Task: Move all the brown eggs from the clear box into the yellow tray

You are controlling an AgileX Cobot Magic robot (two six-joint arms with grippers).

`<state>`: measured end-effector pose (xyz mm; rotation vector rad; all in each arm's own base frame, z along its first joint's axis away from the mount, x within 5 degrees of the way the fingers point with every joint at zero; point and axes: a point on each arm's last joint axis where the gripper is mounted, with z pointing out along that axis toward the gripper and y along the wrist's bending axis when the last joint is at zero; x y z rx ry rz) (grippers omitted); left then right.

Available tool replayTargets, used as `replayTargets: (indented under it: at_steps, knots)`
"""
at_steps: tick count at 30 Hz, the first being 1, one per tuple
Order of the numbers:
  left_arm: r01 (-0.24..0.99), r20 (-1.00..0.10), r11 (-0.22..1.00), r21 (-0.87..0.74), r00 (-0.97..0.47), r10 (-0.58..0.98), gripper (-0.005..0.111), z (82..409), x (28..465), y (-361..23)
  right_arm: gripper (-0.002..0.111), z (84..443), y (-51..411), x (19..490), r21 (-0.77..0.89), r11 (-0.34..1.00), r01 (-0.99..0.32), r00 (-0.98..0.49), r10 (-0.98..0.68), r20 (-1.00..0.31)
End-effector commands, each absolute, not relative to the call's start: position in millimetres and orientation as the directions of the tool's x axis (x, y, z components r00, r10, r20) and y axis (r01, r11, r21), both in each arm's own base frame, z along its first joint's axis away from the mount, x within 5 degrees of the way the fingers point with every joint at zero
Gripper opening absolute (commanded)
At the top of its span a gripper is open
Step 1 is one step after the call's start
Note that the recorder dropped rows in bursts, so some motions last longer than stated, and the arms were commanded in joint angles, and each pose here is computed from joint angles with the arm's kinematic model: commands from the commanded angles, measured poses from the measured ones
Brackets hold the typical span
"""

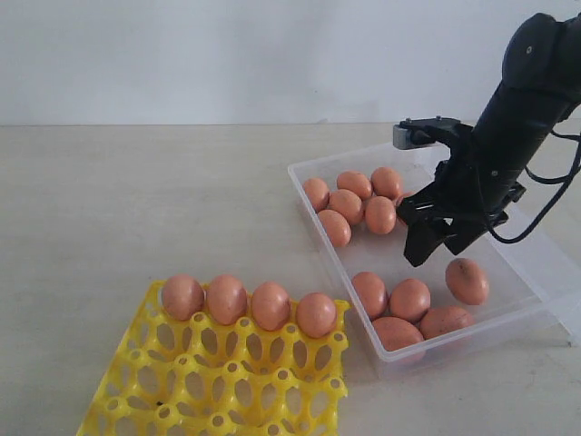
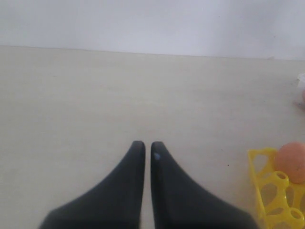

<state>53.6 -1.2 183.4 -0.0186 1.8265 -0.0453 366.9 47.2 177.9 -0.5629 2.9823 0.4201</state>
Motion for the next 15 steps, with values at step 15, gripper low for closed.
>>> replayTargets:
  at_steps: [15]
  knots:
    - [0.013, -0.968, 0.999, -0.037, -0.248, -0.033, 0.004, 182.7, 53.6, -1.2, 0.058, 185.0, 45.5, 359.4, 0.298, 0.887, -0.353, -0.935, -0.348, -0.07]
